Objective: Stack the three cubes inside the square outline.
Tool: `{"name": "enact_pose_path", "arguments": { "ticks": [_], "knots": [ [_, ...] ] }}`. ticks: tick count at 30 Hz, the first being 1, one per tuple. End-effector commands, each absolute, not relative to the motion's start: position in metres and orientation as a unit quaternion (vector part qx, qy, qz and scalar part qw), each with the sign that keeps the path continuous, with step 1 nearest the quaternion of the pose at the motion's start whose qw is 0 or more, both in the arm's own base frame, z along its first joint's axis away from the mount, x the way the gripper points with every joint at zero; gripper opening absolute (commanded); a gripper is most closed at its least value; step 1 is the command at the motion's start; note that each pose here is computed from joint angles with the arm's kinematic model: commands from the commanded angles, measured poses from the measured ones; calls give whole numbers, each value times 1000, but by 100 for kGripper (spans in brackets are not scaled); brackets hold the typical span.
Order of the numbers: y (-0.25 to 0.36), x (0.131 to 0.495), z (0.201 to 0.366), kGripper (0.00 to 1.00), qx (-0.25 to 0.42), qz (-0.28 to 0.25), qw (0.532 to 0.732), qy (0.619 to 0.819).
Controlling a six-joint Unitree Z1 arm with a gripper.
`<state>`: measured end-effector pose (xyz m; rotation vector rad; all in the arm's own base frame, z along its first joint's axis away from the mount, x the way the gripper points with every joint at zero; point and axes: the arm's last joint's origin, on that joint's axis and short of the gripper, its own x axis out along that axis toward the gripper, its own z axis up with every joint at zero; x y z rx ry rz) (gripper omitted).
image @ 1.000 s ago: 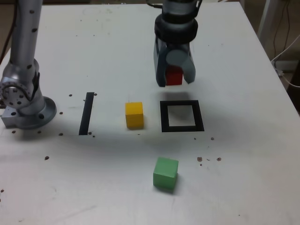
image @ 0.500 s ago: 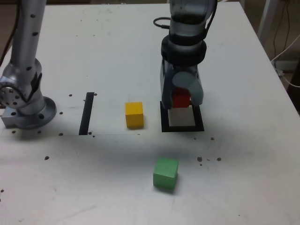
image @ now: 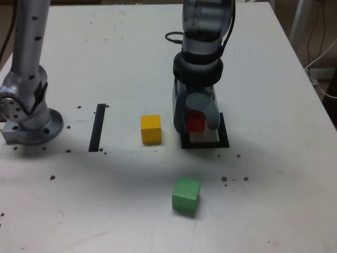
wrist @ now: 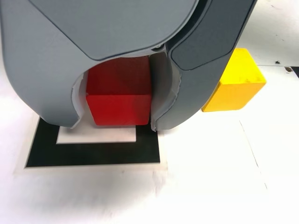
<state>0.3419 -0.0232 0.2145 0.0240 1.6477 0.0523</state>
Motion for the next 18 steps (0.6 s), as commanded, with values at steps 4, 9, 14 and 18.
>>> {"name": "enact_pose_path", "arguments": {
  "ticks": [4,9,14,18],
  "knots": [
    [-31,345,212,12,12,22,682,731],
    [-32,350,208,13,10,24,685,728],
    [-32,352,209,25,14,27,688,725],
    [-32,352,211,51,16,29,688,725]
  ]
}}
